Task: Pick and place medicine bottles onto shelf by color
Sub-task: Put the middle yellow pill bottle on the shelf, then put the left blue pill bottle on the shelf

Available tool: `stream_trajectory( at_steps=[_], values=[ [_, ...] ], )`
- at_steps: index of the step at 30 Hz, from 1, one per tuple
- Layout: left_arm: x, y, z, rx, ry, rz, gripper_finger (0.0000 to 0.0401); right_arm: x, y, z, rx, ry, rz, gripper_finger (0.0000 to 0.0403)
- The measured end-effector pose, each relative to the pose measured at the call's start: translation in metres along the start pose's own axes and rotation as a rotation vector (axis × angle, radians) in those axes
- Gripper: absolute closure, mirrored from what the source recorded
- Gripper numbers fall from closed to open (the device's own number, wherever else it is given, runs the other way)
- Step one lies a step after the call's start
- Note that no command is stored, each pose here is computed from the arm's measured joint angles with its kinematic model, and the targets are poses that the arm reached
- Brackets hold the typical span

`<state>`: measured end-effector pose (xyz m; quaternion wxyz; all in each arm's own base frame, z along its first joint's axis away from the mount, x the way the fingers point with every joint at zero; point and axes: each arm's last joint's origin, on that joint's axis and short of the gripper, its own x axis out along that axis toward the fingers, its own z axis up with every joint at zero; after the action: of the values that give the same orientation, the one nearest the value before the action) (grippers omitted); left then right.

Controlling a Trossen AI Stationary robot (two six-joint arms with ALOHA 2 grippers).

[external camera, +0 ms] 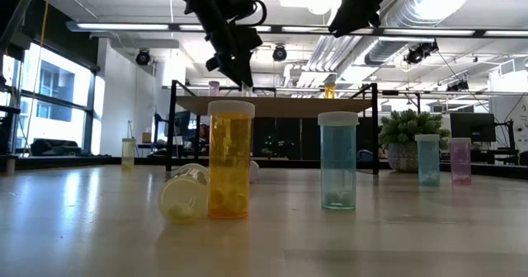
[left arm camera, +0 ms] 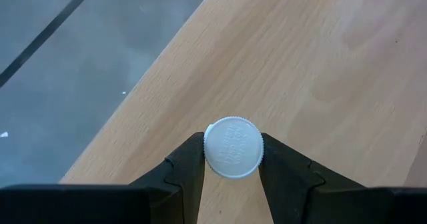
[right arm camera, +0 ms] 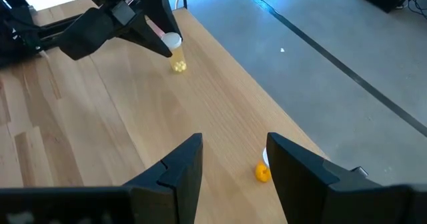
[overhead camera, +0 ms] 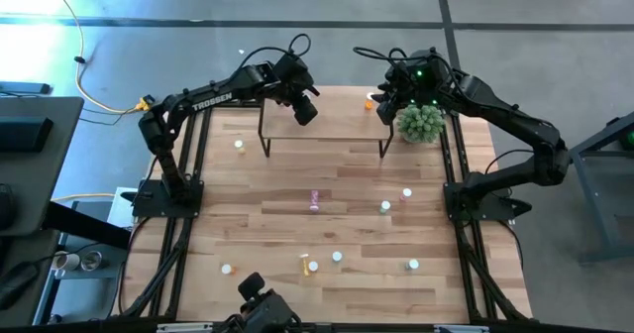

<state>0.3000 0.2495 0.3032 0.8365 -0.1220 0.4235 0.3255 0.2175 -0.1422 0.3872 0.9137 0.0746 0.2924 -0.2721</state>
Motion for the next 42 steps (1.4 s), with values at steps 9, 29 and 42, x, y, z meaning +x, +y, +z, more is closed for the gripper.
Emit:
stream_trajectory(
  at_steps=[9, 29, 42],
  values=[
    [0.001, 0.001, 0.001, -0.001, -0.013, 0.023, 0.0271, 0.0, 0.0, 0.0, 0.0, 0.0, 0.0, 0.0244],
    [0.0, 0.001, 0.008, -0.006, -0.083, 0.028, 0.0237, 0.0, 0.0, 0.0, 0.0, 0.0, 0.0, 0.0244],
    [-0.031, 0.005, 0.03, 0.001, -0.127, 0.029, 0.024, 0.0, 0.004, -0.002, 0.009, 0.023, 0.013, 0.0244]
  ],
)
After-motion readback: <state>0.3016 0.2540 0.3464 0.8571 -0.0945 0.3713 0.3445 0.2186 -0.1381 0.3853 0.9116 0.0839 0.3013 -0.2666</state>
